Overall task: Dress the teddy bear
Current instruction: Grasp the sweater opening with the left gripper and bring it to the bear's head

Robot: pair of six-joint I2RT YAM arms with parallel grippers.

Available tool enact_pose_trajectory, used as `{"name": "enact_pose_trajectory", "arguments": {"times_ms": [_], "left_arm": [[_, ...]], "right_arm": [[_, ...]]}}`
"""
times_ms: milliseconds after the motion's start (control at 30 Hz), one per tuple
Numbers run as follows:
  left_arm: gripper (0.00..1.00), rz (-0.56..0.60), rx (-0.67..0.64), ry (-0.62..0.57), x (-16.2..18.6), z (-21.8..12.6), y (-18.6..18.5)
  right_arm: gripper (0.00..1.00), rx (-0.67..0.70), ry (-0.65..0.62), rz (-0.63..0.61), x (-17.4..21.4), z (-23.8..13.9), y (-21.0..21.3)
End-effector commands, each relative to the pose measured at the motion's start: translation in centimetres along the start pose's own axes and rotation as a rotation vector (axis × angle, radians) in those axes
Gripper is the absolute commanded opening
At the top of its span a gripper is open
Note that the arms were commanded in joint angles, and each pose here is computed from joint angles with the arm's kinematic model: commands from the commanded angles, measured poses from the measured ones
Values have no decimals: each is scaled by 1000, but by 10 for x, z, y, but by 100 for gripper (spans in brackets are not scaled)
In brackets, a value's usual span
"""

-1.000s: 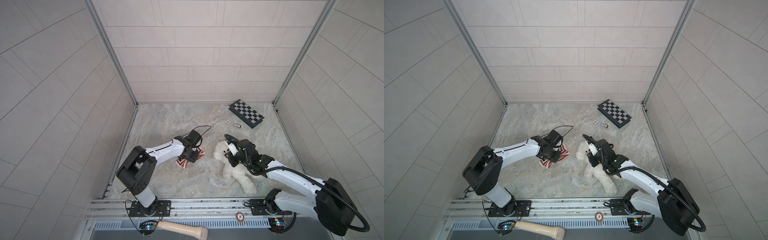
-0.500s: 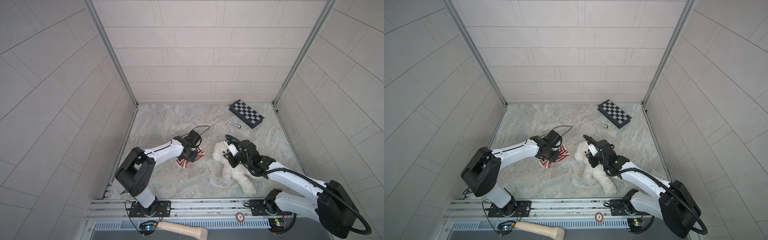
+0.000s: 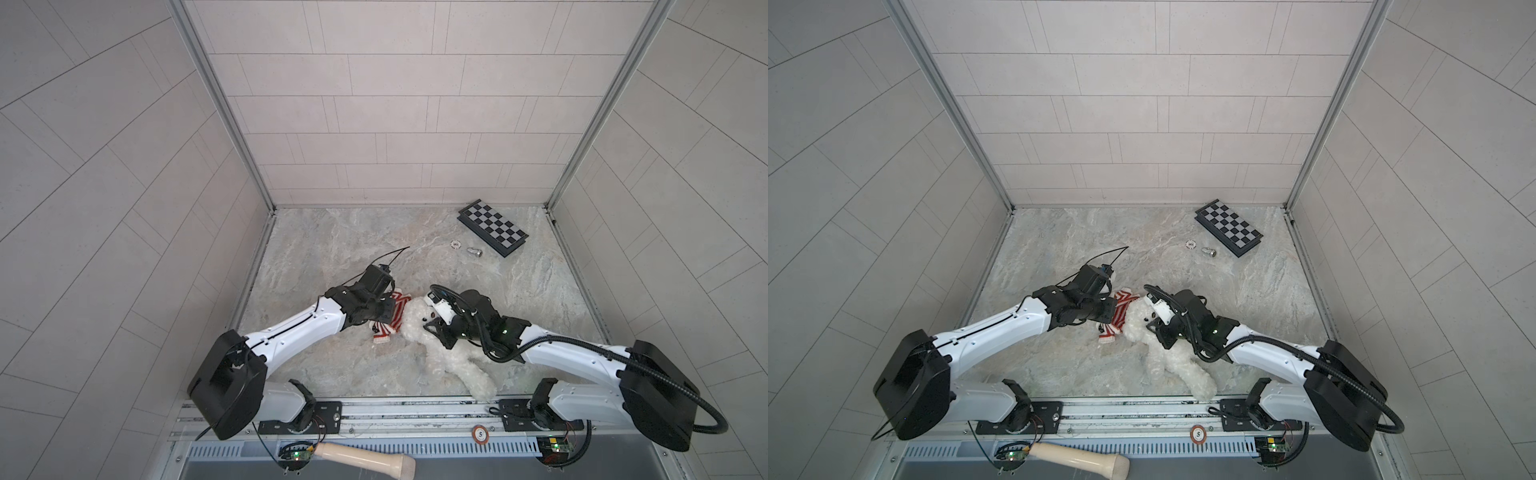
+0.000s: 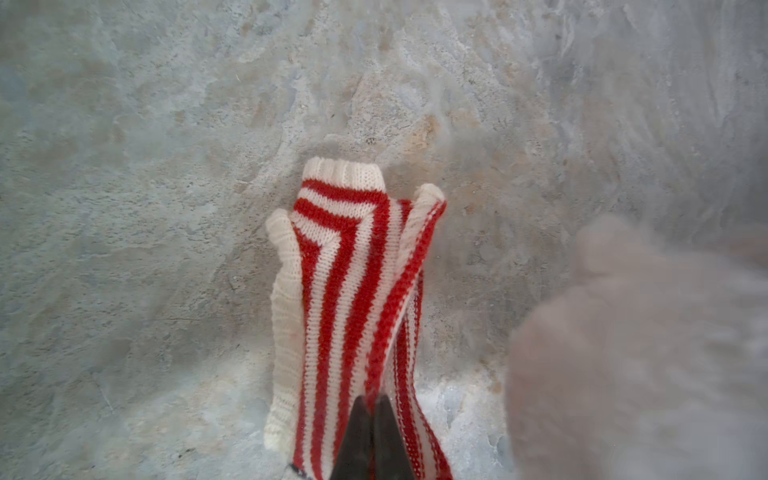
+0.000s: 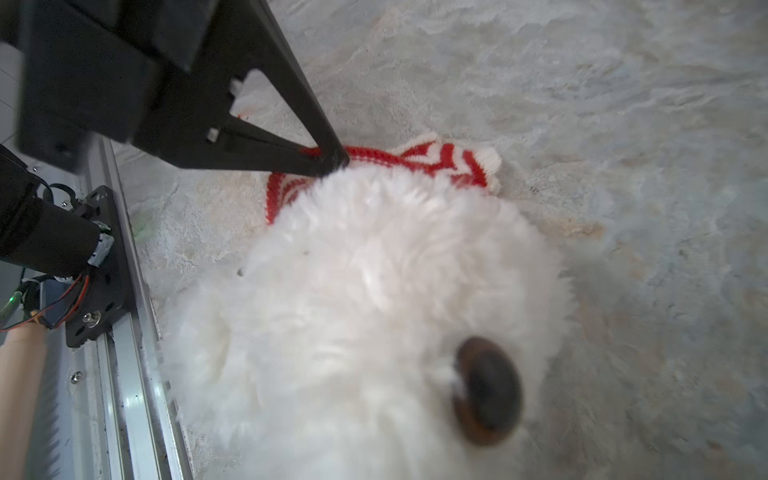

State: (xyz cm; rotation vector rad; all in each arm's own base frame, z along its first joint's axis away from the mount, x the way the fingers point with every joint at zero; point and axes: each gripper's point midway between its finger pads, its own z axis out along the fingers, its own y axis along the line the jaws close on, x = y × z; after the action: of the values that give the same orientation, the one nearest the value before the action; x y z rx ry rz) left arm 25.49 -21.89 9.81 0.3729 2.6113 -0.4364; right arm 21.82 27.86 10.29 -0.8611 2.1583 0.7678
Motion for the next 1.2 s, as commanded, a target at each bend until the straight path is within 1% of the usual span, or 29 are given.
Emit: {"name": "enact_pose_trajectory", "arguments": {"times_ms": [0, 200, 300, 400, 467, 567, 633, 867, 933, 1033, 1167], "left_arm": [[0, -16, 74, -55, -6, -5, -15], [0, -34, 166, -80, -7, -9, -30], [0, -34, 215, -114, -13, -18, -38], [0, -4, 265, -144, -16, -30, -49], [0, 20, 267, -130, -11, -34, -50], [0, 30, 260, -99, 0, -36, -46], [0, 23, 274, -99, 3, -38, -47], [0, -23, 388, -133, -6, -45, -67], [0, -21, 448, -139, -9, -49, -79], [0, -22, 519, -130, -9, -53, -92], [0, -28, 518, -143, -17, -56, -94]], "right_arm": [[0, -3, -61, -24, -24, 5, 3], [0, 33, 10, -63, -11, 19, -3], [0, 45, 24, -78, -7, 22, -5], [0, 51, 37, -88, -4, 24, -6], [0, 69, 38, -99, -4, 22, -8], [0, 108, 14, -118, -11, 17, -11], [0, 131, 6, -128, -13, 15, -13], [0, 150, -26, -140, -20, 14, -5], [0, 158, -42, -137, -22, 13, -5], [0, 155, -64, -134, -25, 9, -3], [0, 87, -105, -169, -30, 4, 14]]}}
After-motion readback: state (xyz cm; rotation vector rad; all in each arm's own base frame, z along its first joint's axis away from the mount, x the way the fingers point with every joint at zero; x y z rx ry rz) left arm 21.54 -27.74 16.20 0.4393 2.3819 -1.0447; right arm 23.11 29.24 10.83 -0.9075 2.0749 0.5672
